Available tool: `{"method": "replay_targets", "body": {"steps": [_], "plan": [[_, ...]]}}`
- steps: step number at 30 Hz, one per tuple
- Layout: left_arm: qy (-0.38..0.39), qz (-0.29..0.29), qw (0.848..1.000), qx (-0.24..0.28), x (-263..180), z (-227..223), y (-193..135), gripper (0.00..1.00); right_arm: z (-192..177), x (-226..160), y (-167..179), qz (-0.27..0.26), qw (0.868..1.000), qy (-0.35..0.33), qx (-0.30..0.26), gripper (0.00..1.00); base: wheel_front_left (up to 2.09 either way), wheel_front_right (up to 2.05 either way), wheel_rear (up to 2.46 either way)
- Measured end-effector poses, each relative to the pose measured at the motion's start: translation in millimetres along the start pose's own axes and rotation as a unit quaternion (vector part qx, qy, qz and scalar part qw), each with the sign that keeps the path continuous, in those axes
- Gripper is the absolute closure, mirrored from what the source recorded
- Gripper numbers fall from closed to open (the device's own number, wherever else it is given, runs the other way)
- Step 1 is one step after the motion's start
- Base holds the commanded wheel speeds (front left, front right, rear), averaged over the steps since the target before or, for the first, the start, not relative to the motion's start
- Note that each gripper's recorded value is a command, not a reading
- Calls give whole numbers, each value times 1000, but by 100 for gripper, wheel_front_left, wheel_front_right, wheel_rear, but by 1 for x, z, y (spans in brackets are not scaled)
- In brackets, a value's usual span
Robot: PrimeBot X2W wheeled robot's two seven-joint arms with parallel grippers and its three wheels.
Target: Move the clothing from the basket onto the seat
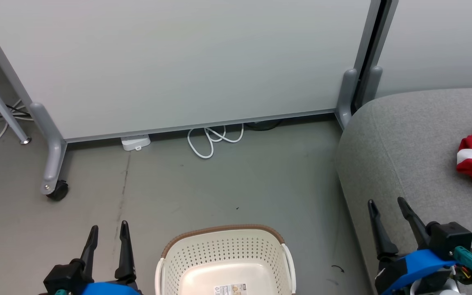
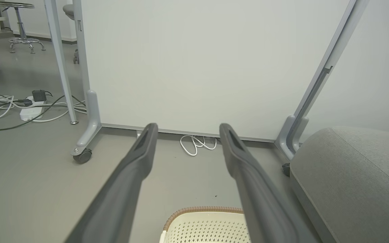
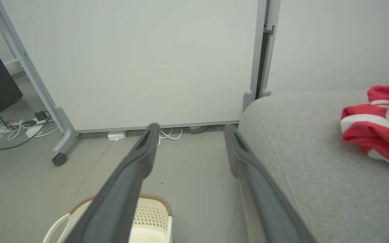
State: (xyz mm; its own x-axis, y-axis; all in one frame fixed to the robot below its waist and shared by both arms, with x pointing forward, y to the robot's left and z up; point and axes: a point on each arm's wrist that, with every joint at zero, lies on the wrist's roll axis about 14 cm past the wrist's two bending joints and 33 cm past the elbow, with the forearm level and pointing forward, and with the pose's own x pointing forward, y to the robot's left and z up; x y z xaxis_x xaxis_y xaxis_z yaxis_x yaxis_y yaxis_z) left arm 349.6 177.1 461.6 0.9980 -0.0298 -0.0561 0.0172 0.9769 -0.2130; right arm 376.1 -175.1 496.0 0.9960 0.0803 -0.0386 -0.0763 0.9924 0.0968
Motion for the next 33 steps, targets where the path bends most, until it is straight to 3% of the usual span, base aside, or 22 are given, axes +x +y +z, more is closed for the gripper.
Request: {"method": "replay_targets", "body": {"steps": [27,28,33], "plan": [[15,-1,1000,-12,-1,-10,0,0,-6,-1,4,5,1000,6,17,0,0,0,0],[17,0,1000,-13,-1,-11,1,100,-7,-2,5,5,1000,8,17,100,0,0,0],[53,7,998,-19,-12,-33,1,100,-29,-9,3,0,999,42,21,100,0,0,0]]}}
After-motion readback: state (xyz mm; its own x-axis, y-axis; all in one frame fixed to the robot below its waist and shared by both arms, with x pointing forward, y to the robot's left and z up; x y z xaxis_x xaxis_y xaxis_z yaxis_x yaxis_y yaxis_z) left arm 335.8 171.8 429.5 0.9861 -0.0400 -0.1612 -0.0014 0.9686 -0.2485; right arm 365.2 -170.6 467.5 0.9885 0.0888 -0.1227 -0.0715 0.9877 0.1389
